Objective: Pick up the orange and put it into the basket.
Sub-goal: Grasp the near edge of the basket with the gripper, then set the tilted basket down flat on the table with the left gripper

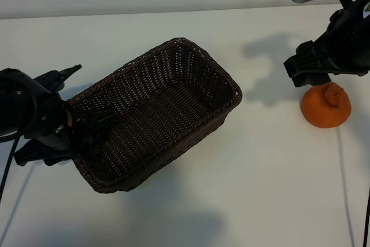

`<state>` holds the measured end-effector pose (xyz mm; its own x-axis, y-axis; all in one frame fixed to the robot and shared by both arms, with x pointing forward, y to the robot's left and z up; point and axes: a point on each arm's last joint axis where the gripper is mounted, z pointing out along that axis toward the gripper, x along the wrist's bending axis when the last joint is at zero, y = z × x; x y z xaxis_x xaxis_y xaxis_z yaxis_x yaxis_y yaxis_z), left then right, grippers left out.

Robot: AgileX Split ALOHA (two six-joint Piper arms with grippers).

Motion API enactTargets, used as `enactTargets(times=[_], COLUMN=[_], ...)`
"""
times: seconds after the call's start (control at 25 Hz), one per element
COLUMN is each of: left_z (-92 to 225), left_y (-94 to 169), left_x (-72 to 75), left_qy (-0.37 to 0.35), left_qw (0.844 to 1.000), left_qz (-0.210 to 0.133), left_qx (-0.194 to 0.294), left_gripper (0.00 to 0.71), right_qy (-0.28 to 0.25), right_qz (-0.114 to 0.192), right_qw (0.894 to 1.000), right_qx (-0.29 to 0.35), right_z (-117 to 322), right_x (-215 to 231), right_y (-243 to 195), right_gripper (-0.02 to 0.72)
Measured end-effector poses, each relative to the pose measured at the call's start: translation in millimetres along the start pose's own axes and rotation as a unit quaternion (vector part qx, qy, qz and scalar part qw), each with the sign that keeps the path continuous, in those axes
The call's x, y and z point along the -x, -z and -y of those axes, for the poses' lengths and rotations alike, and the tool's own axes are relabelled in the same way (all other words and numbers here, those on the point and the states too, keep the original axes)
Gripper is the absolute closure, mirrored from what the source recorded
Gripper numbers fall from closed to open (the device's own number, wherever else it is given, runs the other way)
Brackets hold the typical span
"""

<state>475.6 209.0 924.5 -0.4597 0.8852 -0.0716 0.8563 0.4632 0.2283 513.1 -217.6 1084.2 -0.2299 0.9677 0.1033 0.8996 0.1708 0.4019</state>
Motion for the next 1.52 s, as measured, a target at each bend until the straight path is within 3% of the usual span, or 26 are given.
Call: enactTargets(times=[0.4,0.52,0.76,1.2,1.52], left_z=[1,1,0,0,-4], left_y=[0,0,0,3,29], left_x=[0.9,0.8,3.0,8.4,5.9], left_qy=[0.003,0.001,0.005,0.002,-0.015], left_qw=[1.000,1.000,1.000,0.999,0.995], left_qz=[0.005,0.005,0.018,0.052,0.089], left_qx=[-0.003,-0.007,-0.003,0.000,0.031], left_gripper=[0.191,0.263,0.485,0.515,0.557], right_qy=[0.001,0.001,0.002,0.002,0.002], right_qz=[0.000,0.000,0.000,0.000,0.000], right_qw=[1.000,1.000,1.000,1.000,1.000], right_qx=[-0.001,-0.002,-0.007,-0.009,-0.009], right_z=[0,0,1,2,2], right_x=[0,0,0,0,0], right_y=[0,0,0,0,0], right_gripper=[0.108,0.108,0.108,0.146,0.147])
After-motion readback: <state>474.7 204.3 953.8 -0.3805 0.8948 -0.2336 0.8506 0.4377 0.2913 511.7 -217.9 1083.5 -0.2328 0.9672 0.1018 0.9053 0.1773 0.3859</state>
